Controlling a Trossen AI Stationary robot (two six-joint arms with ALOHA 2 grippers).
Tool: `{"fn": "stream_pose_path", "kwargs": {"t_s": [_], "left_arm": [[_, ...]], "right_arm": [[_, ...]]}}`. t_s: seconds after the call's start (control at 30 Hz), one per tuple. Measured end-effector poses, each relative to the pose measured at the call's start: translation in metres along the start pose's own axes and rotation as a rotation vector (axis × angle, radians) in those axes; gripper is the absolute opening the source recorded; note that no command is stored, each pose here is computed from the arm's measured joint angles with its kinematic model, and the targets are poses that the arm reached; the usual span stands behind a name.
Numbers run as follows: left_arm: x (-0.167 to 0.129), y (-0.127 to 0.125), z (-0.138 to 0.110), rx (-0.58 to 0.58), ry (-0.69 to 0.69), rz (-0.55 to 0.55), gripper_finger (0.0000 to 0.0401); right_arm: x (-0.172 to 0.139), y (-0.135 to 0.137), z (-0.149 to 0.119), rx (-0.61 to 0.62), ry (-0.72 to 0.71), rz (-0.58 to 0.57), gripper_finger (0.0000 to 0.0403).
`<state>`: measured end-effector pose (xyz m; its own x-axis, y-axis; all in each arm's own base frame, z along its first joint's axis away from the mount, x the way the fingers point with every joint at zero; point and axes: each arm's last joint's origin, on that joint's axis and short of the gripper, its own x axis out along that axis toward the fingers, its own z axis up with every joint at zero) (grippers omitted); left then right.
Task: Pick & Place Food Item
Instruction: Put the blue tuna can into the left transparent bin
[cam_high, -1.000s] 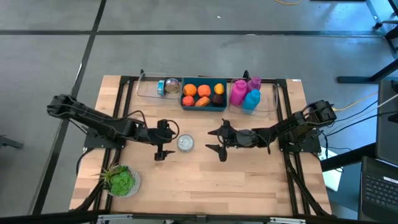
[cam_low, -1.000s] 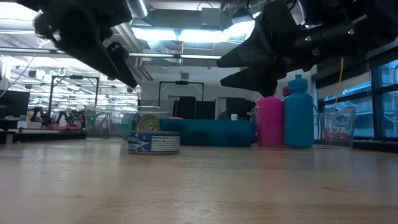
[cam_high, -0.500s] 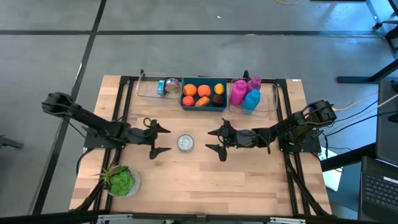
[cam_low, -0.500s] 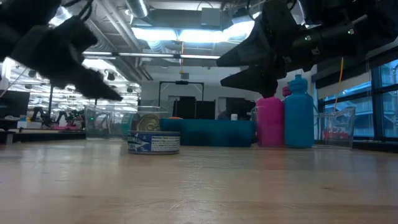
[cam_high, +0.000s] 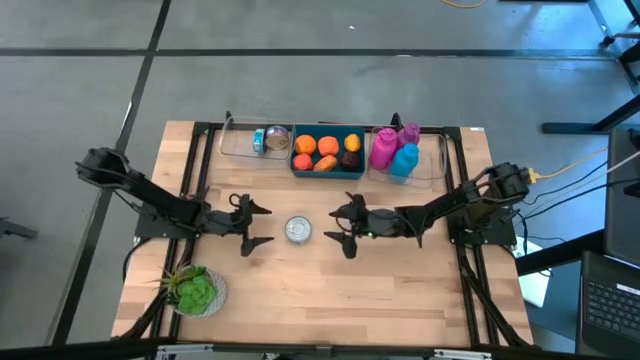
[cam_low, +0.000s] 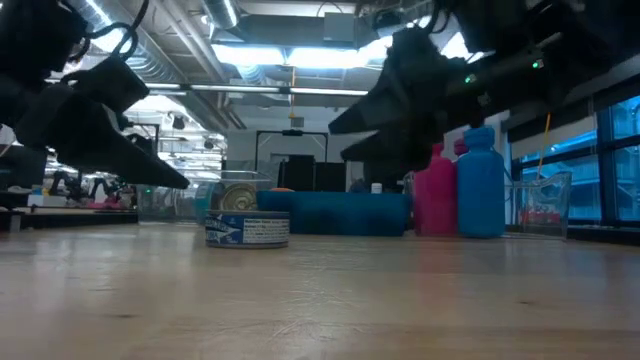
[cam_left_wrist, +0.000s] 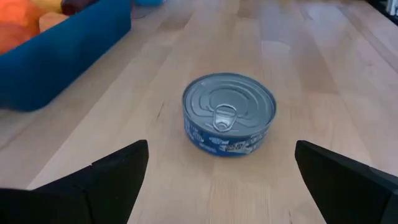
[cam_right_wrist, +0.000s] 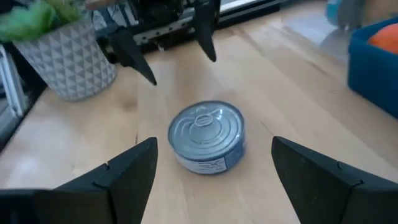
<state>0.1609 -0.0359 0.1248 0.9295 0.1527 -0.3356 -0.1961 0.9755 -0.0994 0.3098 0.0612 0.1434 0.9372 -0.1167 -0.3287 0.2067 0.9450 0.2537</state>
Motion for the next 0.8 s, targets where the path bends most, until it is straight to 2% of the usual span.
{"fn": "stream_pose_path", "kwargs": {"t_s": [0.23, 0.8], "left_arm": [[0.011, -0.003, -0.009, 0.007, 0.016, -0.004, 0.04], [0.049, -0.018, -0.02, 0.057, 0.128, 0.033, 0.04]], "right_arm": [[0.015, 0.005, 0.0, -0.085, 0.011, 0.018, 0.0314], [0.015, 0.001, -0.005, -0.103, 0.066, -0.007, 0.0313]]}}
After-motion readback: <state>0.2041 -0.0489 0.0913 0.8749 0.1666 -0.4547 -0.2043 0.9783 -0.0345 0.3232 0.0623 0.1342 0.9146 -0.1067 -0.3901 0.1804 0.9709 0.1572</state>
